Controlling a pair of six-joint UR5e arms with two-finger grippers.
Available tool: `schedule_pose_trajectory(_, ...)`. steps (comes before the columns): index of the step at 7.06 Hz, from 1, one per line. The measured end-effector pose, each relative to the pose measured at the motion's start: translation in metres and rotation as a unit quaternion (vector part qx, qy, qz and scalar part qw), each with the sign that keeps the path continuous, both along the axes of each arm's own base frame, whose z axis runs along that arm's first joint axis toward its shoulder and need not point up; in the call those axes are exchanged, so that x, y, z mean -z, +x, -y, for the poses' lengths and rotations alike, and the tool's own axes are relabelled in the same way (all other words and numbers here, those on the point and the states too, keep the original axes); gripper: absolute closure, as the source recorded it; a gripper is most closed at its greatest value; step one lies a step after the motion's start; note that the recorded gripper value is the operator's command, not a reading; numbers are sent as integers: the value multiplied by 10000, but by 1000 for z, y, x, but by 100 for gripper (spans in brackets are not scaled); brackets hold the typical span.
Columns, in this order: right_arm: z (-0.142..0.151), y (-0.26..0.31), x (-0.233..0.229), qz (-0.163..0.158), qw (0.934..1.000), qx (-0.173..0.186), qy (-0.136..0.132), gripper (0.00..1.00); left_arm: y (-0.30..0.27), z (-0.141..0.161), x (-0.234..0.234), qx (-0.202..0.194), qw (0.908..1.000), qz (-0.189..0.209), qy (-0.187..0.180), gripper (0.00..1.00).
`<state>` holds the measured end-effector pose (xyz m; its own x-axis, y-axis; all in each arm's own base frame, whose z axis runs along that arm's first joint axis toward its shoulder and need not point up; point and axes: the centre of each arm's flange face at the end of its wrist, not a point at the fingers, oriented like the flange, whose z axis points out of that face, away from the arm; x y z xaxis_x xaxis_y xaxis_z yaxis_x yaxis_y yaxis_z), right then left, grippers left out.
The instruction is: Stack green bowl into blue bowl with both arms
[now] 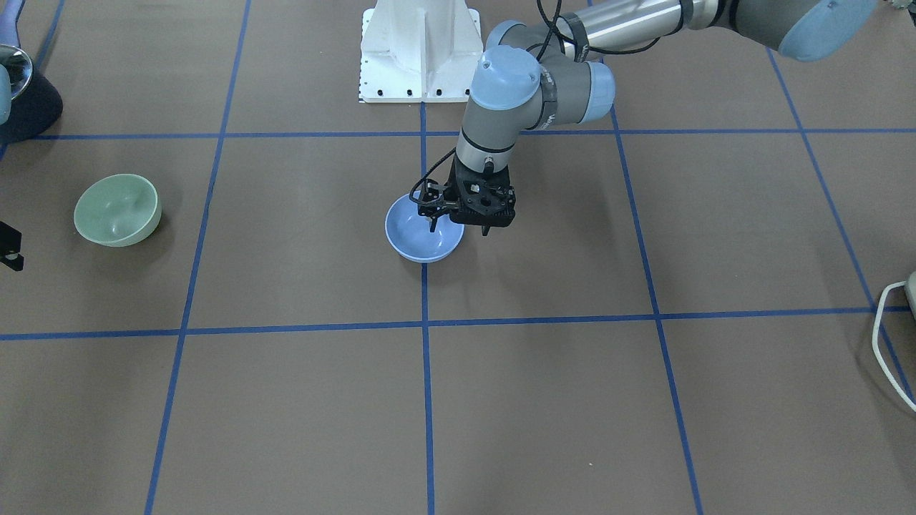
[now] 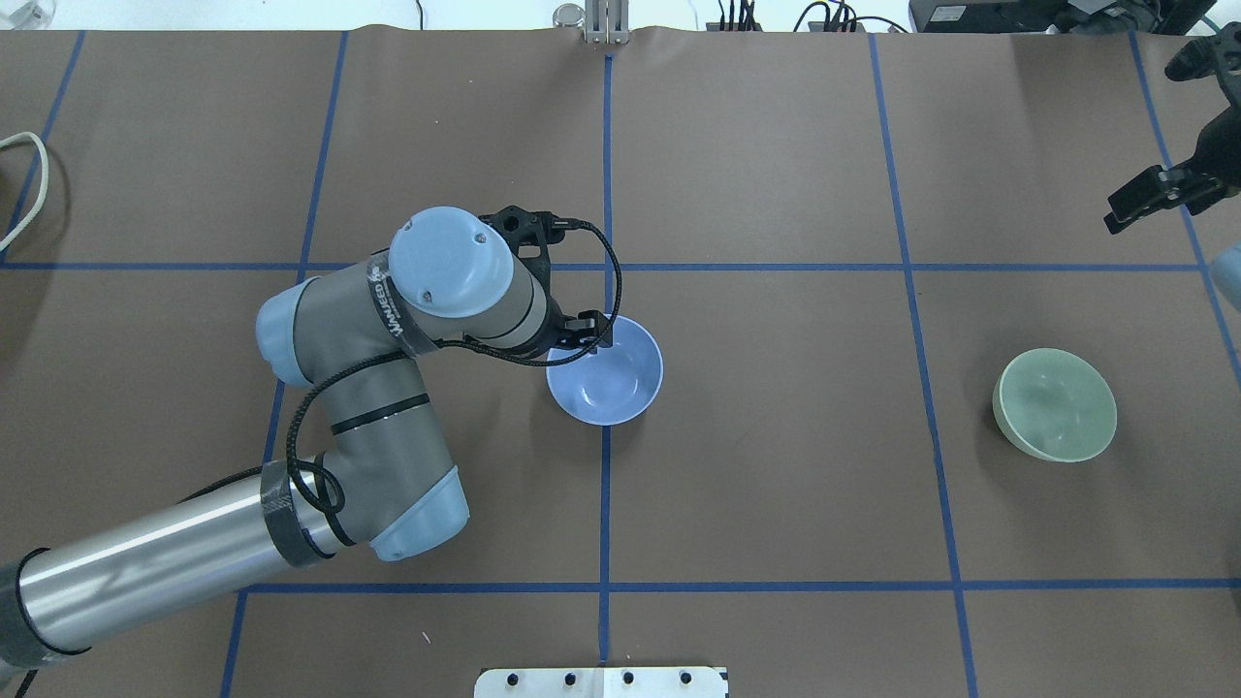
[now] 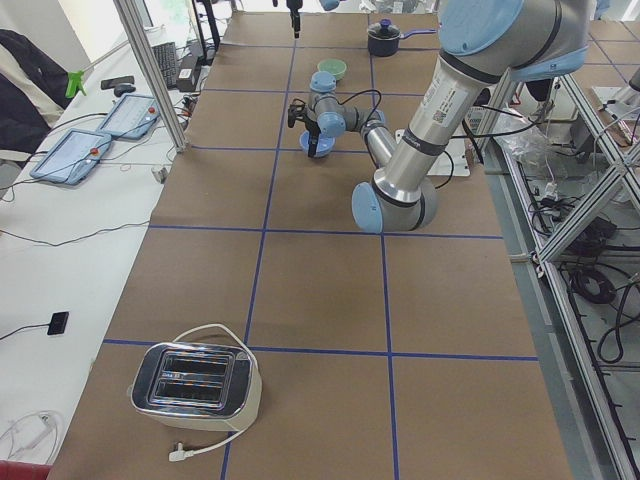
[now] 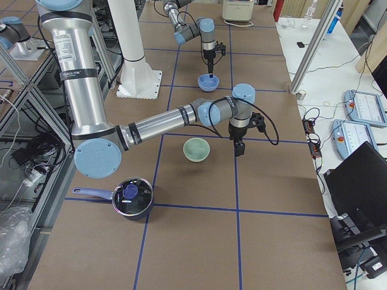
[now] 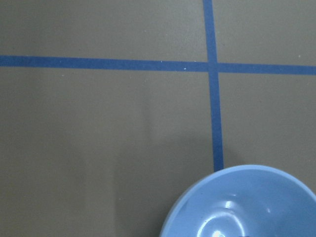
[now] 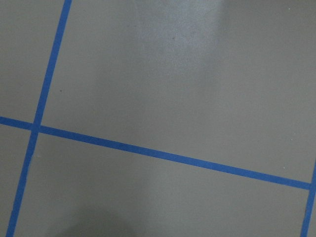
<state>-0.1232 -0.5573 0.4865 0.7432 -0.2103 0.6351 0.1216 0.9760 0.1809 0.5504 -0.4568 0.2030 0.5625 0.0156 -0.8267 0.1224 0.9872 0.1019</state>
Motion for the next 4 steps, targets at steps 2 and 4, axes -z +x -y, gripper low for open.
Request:
schedule_pose_trajectory(2,0,0,0,2,10000,0,6,0,-68,24,-22,-220,9997,84,-54,2)
schedule_pose_trajectory(4,-3,2,3,8,10000,2,42,0,-178,58,-88,-688,9962,466,273,3)
